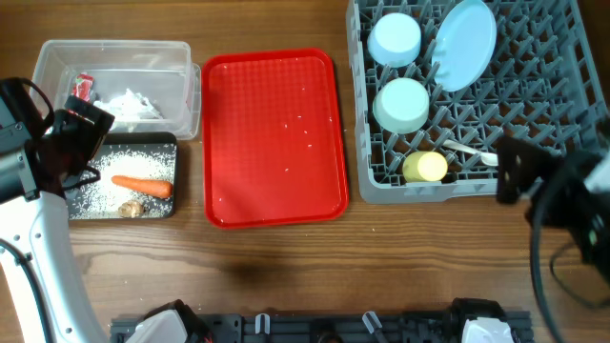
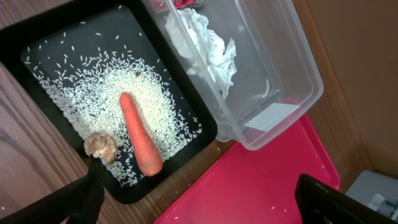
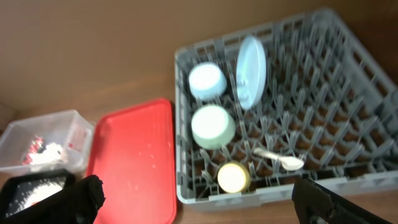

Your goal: Sort waste into correct bins and load items into the dishwasher rack

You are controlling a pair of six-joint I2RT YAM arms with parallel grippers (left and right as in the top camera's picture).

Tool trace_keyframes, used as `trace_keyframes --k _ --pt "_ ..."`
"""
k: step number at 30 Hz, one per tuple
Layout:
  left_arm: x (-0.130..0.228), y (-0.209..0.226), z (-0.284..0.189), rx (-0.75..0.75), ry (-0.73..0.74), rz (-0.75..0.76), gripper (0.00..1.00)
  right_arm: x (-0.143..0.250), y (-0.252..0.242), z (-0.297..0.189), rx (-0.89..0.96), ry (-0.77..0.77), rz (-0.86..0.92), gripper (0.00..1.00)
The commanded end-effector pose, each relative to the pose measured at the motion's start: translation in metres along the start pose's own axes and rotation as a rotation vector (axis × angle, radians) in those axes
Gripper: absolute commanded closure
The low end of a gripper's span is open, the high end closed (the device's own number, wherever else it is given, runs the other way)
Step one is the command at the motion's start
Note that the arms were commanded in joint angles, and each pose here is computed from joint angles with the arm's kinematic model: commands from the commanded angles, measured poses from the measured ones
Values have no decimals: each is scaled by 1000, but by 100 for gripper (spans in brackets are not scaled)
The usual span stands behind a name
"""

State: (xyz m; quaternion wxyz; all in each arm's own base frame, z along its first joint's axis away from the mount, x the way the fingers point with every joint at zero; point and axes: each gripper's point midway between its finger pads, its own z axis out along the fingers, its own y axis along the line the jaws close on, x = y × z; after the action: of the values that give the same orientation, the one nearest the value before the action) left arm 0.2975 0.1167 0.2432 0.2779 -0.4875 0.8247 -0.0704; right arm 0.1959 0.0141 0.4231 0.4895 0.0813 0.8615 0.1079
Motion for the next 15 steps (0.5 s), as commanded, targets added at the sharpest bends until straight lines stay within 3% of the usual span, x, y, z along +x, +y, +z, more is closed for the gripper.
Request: trace_keyframes --k 1,6,11,13,15 --pt "1 -4 0 13 8 22 0 4 4 -29 -8 -76 -37 0" --pt "1 -3 0 13 8 22 0 7 -20 -40 131 -105 -82 0" --pt "1 -3 0 13 8 22 0 -43 2 24 -23 -356 -275 0" --pt "1 -4 0 13 8 22 0 -33 4 52 -82 -434 -285 0" --pt "1 -3 0 13 8 22 0 4 -1 85 -139 -491 -241 0"
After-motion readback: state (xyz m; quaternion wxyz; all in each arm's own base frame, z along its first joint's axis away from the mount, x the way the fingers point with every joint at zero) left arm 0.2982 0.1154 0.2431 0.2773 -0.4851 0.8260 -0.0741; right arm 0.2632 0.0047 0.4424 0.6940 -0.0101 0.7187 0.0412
